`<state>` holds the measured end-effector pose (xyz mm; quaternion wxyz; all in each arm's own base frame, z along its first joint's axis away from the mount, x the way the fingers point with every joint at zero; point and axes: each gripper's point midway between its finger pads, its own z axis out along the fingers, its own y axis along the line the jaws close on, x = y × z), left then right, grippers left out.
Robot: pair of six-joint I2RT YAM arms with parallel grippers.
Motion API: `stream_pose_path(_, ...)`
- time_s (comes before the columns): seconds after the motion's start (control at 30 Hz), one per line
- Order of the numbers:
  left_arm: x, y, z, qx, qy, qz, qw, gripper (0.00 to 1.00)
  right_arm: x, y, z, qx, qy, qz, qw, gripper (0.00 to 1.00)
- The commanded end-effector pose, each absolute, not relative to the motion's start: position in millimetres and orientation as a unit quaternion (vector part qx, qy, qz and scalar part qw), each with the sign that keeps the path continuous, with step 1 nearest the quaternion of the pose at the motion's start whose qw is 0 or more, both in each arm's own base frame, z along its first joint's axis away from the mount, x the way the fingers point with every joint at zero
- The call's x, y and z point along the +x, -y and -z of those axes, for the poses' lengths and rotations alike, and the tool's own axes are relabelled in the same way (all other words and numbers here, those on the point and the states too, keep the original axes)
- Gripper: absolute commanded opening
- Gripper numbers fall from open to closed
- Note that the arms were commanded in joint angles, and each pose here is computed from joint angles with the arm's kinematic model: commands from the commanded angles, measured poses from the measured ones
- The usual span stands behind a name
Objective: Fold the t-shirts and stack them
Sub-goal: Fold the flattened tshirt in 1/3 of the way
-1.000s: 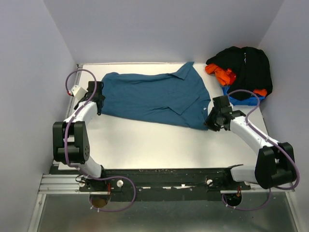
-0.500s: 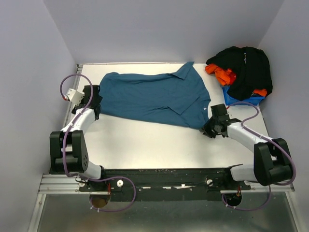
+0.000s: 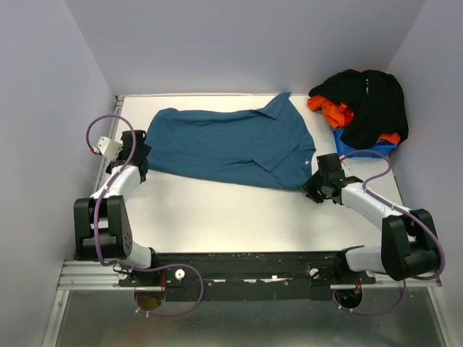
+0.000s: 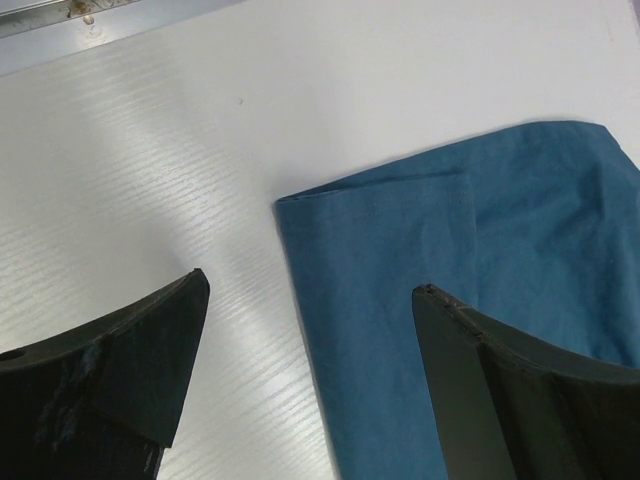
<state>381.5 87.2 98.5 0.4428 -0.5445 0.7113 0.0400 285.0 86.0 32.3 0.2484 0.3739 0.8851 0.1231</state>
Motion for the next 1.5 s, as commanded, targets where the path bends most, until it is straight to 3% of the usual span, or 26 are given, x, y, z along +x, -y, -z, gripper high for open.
stream_pose_path(0.0, 390, -83, -102, -0.547, -0.706, -0.017, 0.449, 0.98, 295, -82, -46, 0.375, -0.874, -0.123, 0.282, 0.45)
stream_pose_path(0.67, 389, -81, -98, -0.545, -0.714, -0.017, 0.439, 0.98, 285, -89, -48, 0.366, -0.875, -0.151, 0.279, 0.47)
stream_pose_path(0.83, 389, -81, -101, -0.544, -0.712, -0.015, 0.444, 0.97, 303, -84, -38, 0.375, -0.878, -0.118, 0.272, 0.45)
stream_pose_path(1.2, 386, -82, -94, -0.548, -0.712, -0.021, 0.439, 0.97, 288, -57, -18, 0.405, -0.875, -0.056, 0.259, 0.36)
stream_pose_path(1.3, 384, -79, -84, -0.550, -0.721, -0.021, 0.421, 0.97, 286, -45, -19, 0.403, -0.874, -0.040, 0.269, 0.29)
stream_pose_path(1.37, 381, -78, -77, -0.555, -0.723, -0.024, 0.412, 0.96, 287, -39, -21, 0.394, -0.876, -0.035, 0.276, 0.07)
stream_pose_path(1.4, 379, -78, -75, -0.557, -0.723, -0.027, 0.409, 0.95, 288, -37, -22, 0.384, -0.880, -0.033, 0.279, 0.01)
stream_pose_path(1.47, 376, -77, -72, -0.561, -0.724, -0.026, 0.402, 0.93, 290, -35, -24, 0.375, -0.883, -0.032, 0.280, 0.01)
